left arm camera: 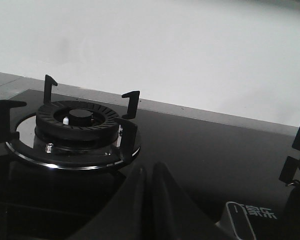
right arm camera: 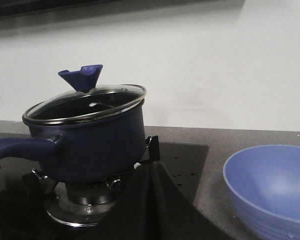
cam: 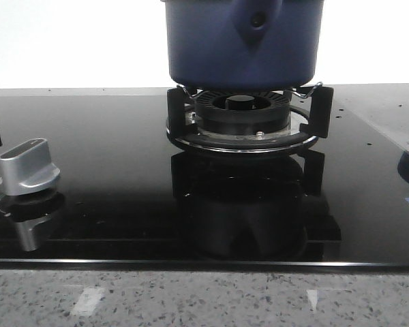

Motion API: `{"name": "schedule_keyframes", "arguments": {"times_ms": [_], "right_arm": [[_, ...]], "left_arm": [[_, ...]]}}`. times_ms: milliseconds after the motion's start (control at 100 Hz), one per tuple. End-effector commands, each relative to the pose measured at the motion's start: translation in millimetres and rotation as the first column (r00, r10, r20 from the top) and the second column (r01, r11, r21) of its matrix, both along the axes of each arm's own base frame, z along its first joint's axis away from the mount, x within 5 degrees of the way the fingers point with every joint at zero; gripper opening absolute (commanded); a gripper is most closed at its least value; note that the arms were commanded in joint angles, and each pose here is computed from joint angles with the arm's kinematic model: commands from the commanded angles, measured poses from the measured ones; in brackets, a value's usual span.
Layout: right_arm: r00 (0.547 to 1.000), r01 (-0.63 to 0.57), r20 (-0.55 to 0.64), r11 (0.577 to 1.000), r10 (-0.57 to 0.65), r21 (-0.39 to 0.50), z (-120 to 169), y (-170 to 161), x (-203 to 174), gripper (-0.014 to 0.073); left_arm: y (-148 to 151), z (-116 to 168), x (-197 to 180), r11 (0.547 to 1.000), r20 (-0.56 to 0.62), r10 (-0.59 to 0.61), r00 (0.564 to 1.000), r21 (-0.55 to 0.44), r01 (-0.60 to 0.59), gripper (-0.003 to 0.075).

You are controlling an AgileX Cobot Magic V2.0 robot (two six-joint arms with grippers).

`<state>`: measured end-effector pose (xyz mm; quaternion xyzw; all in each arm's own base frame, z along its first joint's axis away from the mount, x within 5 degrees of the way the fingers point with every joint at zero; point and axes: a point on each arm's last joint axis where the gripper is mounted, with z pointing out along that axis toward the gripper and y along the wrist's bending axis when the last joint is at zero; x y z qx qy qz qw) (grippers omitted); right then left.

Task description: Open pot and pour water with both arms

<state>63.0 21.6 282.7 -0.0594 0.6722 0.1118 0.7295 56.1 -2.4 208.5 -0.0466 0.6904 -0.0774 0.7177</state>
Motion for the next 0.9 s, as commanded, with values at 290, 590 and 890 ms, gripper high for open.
{"name": "schedule_keyframes", "arguments": {"times_ms": [290,590,890], "right_arm": [[0.998,0.059,0.037,0.998,-0.06,0.021,11,-5,0,-0.0047],[0.974,0.222,-0.036,0.973,-0.225,-0.067,-5,-20,7,-0.0047],[0.961,0.263,-0.073,0.962,-0.268,-0.068,-54,-23,-1,-0.0047]], "left_arm": [[0,-3,-1,1.0,0.062,0.004,0.998,-0.02,-0.003,-0.002],[0,-3,-1,1.0,0.062,0.004,0.998,-0.02,-0.003,-0.002],[0,-3,-1,1.0,0.062,0.004,0.998,-0.02,-0.003,-0.002]]}}
